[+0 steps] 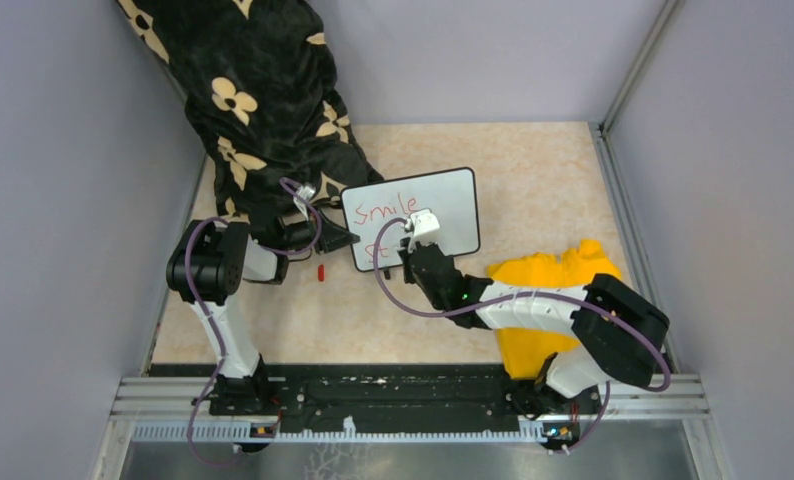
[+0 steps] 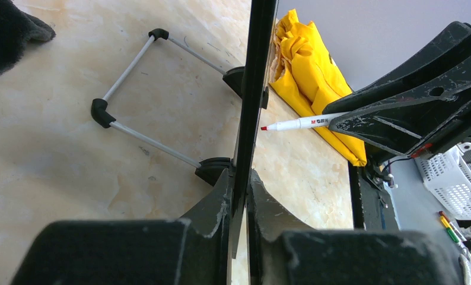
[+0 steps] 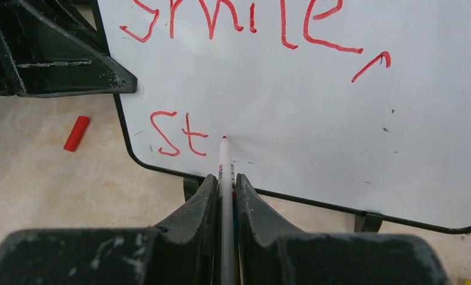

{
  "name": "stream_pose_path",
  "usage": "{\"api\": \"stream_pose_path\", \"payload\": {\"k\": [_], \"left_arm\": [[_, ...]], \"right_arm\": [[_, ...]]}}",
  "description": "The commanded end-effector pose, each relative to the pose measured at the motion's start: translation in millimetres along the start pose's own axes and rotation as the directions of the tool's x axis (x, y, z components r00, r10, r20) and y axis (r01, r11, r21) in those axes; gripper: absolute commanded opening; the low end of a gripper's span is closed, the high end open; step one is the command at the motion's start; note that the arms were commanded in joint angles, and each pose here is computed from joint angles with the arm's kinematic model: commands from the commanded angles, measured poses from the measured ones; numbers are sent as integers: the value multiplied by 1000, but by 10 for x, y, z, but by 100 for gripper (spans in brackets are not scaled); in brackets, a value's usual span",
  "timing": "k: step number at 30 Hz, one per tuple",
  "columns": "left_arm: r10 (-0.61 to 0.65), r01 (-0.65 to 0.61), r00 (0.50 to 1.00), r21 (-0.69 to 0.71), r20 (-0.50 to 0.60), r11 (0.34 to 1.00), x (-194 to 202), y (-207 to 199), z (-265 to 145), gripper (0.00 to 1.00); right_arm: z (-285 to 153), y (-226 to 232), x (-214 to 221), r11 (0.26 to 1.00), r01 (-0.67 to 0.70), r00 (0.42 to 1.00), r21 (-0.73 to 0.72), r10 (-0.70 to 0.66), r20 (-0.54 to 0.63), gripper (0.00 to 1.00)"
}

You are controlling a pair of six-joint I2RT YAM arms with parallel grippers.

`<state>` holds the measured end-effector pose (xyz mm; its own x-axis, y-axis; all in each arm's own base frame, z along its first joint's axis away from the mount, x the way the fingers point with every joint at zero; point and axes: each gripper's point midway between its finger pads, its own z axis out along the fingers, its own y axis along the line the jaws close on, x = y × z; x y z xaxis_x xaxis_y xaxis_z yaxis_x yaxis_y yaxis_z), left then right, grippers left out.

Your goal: Write a sentence on the whiteboard

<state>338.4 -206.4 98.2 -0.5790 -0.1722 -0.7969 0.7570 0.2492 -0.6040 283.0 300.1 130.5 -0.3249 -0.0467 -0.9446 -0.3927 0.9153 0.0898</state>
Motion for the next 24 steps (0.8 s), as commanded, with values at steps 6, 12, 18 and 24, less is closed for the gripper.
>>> {"api": "stream_pose_path", "payload": {"k": [6,12,18,24], "left_arm": [[-79,78,996,-35,-28,996,161,88,2,0],[-79,78,997,-35,-28,996,158,92,4,0],[-78,78,997,-35,-28,996,158,93,5,0],[-80,79,996,-35,-28,996,161,92,4,0]], "right_arm": [[112,39,-325,999,-33,997,20,31,76,0],[137,99,-313,1000,-30,997,-5,30,71,0],[159,119,-161,1000,-14,1000,-18,15,26,0],[129,68,24,1000,-9,1000,-11,9,-20,0]]}}
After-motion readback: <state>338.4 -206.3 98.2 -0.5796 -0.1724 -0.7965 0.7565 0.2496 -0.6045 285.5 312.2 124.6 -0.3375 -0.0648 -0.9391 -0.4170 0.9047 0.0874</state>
